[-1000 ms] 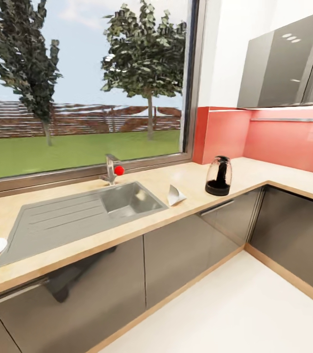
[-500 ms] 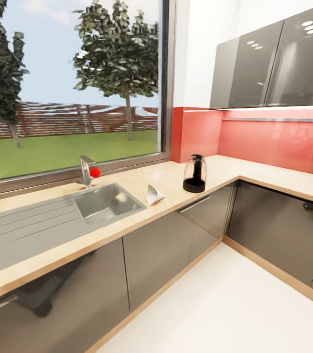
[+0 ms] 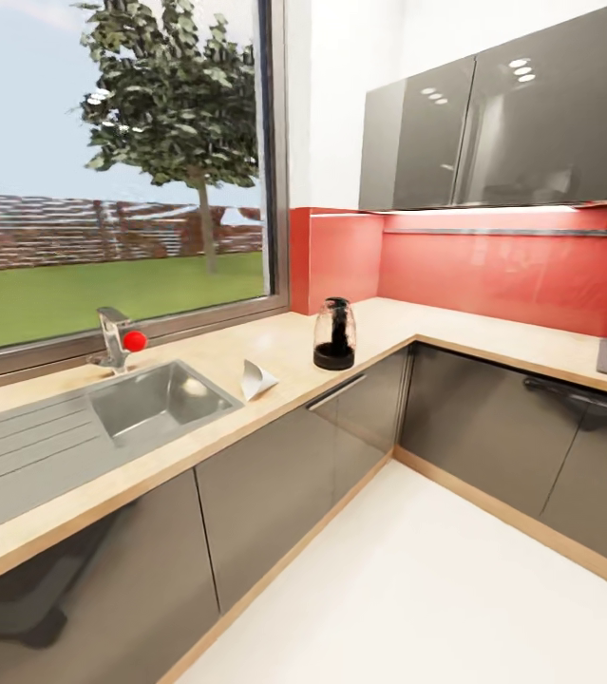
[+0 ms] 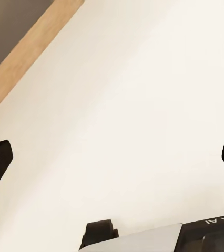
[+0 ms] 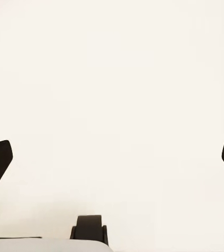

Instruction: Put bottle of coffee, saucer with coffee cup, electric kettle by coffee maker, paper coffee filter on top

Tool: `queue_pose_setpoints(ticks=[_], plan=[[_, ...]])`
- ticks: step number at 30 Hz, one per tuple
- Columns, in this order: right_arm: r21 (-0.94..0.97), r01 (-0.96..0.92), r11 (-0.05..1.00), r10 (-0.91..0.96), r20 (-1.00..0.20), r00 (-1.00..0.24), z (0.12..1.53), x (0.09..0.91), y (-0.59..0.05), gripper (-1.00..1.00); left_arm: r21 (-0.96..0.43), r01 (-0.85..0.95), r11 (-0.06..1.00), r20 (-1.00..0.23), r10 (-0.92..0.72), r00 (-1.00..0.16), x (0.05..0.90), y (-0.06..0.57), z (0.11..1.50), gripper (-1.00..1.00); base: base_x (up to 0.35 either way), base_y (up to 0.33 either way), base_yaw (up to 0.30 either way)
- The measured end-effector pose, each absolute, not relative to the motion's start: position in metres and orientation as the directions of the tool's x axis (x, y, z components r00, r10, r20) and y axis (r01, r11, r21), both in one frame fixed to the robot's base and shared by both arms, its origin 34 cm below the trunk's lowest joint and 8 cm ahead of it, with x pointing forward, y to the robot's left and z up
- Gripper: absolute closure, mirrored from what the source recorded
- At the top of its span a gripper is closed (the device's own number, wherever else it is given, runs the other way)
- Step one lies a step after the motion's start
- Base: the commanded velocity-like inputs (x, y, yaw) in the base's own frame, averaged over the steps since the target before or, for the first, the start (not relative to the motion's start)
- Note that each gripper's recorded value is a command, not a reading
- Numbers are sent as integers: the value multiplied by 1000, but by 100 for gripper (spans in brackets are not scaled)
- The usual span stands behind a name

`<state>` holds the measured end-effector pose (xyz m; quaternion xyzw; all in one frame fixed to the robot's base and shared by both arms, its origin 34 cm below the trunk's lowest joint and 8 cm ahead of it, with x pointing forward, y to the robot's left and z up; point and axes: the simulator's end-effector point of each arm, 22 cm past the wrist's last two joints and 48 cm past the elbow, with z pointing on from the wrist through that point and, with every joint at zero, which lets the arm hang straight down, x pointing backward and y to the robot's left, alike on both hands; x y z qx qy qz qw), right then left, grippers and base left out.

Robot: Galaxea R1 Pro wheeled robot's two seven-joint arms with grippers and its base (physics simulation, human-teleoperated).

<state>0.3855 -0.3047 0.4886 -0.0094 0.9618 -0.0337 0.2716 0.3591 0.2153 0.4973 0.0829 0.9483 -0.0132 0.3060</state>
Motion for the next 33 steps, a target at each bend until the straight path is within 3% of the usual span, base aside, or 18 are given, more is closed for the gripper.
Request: queue_pose_setpoints(ticks=[10, 12, 13, 22, 33], plan=[[-70, 1, 998, -36, -523, -852, 489, 386, -304, -100, 24, 163, 986, -613, 144, -777, 374, 212, 506, -100, 0, 0, -26], [-69, -1, 998, -37, -519, -854, 488, 384, -303, -100, -6, 180, 984, -776, 109, -621, 463, 176, 575, -100, 0, 0, 0], [-69, -1, 998, -37, -519, -854, 488, 384, -303, -100, -13, 185, 983, -789, 103, -605, 472, 169, 584, -100, 0, 0, 0], [-68, -1, 998, -37, -520, -854, 488, 384, -303, -100, -68, 310, 948, -831, 117, -543, 529, 93, 672, -100, 0, 0, 0], [-68, -2, 998, -37, -520, -854, 488, 384, -302, -100, -87, 342, 936, -913, 63, -403, 579, 68, 803, -100, 0, 0, 0]])
